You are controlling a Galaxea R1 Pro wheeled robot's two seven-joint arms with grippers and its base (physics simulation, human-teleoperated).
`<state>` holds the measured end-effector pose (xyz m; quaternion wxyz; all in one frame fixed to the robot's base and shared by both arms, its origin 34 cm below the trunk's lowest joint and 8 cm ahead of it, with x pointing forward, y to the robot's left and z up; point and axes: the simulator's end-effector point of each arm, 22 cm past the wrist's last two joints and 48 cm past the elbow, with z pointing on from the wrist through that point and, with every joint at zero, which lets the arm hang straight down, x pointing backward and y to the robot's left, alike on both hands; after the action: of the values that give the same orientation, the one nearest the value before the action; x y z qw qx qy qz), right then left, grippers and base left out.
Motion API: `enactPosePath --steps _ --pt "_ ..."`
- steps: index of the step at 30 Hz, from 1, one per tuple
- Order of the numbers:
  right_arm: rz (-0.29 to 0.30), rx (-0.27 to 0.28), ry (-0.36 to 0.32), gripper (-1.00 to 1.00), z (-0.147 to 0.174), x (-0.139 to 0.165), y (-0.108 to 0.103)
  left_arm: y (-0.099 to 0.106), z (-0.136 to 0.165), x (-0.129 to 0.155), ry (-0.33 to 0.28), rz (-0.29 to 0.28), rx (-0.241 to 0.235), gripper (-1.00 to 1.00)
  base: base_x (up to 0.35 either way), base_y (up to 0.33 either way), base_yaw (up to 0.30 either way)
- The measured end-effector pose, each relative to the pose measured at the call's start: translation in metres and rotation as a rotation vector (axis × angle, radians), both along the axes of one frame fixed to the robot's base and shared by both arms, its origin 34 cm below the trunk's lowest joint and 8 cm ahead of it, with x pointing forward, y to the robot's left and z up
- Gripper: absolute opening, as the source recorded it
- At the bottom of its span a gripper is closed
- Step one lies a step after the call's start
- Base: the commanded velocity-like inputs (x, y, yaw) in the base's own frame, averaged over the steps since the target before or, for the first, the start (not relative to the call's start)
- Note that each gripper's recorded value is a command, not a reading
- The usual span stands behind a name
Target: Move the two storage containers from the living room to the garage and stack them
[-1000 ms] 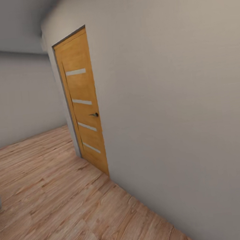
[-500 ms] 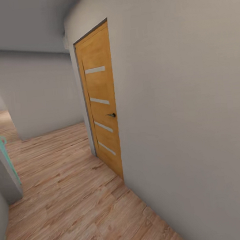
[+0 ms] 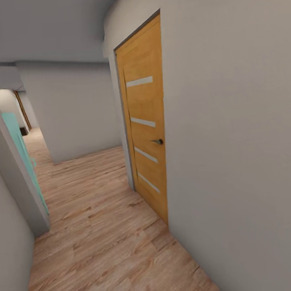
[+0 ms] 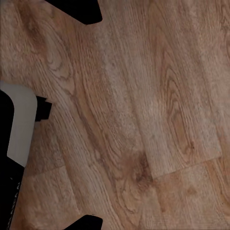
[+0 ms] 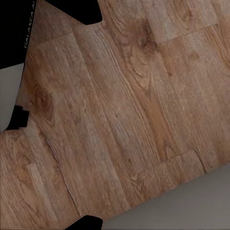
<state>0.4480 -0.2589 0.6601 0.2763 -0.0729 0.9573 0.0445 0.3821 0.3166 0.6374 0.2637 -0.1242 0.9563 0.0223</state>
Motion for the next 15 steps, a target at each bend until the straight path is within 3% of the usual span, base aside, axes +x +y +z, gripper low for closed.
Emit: enactPosePath --steps 15 --pt "0.000 0.000 0.000 1.00 0.0000 0.0000 0.0000 0.0020 0.0000 -0.0003 0.001 0.002 0.001 1.00 0.325 0.000 0.300"
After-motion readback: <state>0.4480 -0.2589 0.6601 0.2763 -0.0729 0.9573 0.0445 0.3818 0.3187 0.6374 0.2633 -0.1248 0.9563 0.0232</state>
